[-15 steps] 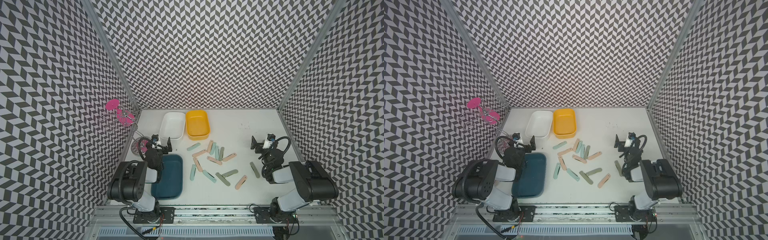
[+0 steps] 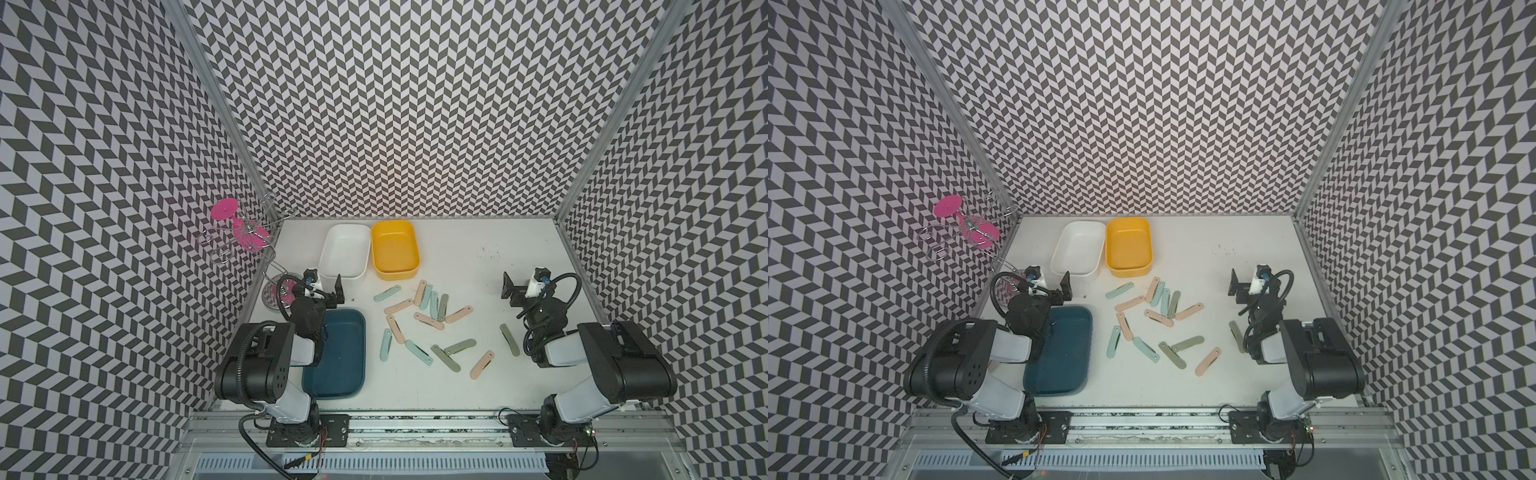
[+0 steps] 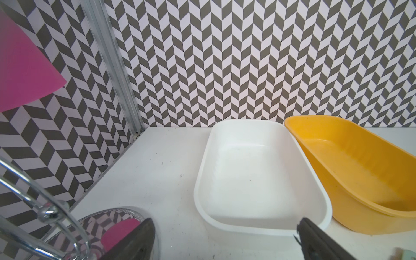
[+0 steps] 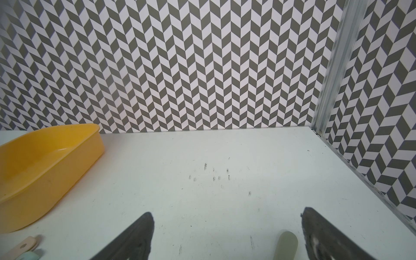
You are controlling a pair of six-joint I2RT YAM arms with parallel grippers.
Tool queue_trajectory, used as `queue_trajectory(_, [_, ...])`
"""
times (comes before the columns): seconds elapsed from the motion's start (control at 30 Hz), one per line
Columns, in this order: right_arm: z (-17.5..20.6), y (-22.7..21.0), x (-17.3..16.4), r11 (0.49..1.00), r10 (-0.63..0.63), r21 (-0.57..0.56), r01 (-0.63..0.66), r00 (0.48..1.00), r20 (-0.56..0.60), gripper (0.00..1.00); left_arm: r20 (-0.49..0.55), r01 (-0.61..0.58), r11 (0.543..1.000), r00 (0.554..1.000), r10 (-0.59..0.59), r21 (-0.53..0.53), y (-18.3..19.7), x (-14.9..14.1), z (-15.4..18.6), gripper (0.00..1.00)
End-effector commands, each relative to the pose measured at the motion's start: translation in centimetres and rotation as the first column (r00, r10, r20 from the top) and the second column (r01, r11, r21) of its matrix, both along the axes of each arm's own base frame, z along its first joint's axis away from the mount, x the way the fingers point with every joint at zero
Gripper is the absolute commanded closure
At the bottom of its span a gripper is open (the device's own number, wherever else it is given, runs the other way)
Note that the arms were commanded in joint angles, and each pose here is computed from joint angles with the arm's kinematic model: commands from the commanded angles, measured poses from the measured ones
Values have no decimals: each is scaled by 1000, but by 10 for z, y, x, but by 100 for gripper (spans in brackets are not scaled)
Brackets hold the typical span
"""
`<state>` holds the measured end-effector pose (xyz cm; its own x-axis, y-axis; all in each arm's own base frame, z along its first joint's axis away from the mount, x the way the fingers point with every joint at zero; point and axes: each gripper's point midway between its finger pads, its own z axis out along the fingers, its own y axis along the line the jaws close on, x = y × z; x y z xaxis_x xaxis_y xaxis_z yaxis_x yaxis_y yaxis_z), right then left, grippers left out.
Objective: Place the fruit knives into the storage box by color
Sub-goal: Pick up the storage box at the center of the board.
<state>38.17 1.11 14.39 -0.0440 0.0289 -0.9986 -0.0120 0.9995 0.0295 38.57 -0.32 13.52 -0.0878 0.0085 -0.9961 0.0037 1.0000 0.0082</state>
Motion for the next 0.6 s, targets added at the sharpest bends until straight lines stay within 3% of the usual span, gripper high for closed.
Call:
queue_trajectory(0.0, [12,-1,1,1000,-1,-7,1,999,52,0,21,3,1000,1000,-3,0,1,3,7,0])
queue_trajectory(0.57, [13,-1,1,1000,-2,-5,2,998,55,0,31,2,1000,1000,-2,-1,1,-1,9,0])
